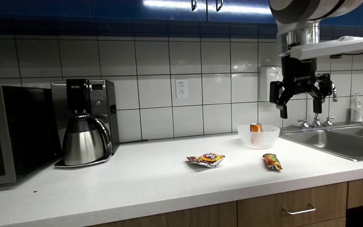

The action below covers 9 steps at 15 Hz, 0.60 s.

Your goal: Remove the can from the bowl

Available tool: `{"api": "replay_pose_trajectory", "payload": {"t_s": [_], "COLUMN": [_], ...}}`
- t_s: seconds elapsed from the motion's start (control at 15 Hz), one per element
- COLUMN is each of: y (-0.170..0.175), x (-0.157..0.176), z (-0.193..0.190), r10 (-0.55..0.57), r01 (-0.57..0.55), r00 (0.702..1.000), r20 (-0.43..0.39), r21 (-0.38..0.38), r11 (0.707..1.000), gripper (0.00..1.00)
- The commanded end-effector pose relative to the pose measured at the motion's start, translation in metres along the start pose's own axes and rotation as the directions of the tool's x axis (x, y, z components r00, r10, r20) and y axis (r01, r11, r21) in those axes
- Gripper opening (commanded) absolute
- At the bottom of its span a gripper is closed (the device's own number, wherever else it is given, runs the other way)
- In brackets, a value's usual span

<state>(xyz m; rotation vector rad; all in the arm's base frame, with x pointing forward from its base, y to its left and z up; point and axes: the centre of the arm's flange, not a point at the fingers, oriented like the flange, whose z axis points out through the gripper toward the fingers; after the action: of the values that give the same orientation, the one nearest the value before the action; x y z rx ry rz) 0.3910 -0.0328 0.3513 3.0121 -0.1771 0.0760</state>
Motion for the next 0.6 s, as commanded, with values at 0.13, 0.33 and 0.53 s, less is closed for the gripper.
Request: {"api": "replay_pose_trajectory", "payload": {"t_s": [0.13,0.33,0.53], "y": [0.027,0.047,0.064], "x": [0.059,0.083,0.107], "z": [0.026,0.043,0.06], "r10": [0.003,0.028,0.055], "r01": [-0.003,-0.028,-0.056], "r00": [1.0,0.999,0.998], "r20": [-0.018,-0.021,-0.023], "r21": [-0.031,-0.03,-0.026], "r11": [1.0,0.999,0.998], "gripper": [1.0,1.0,1.0]}}
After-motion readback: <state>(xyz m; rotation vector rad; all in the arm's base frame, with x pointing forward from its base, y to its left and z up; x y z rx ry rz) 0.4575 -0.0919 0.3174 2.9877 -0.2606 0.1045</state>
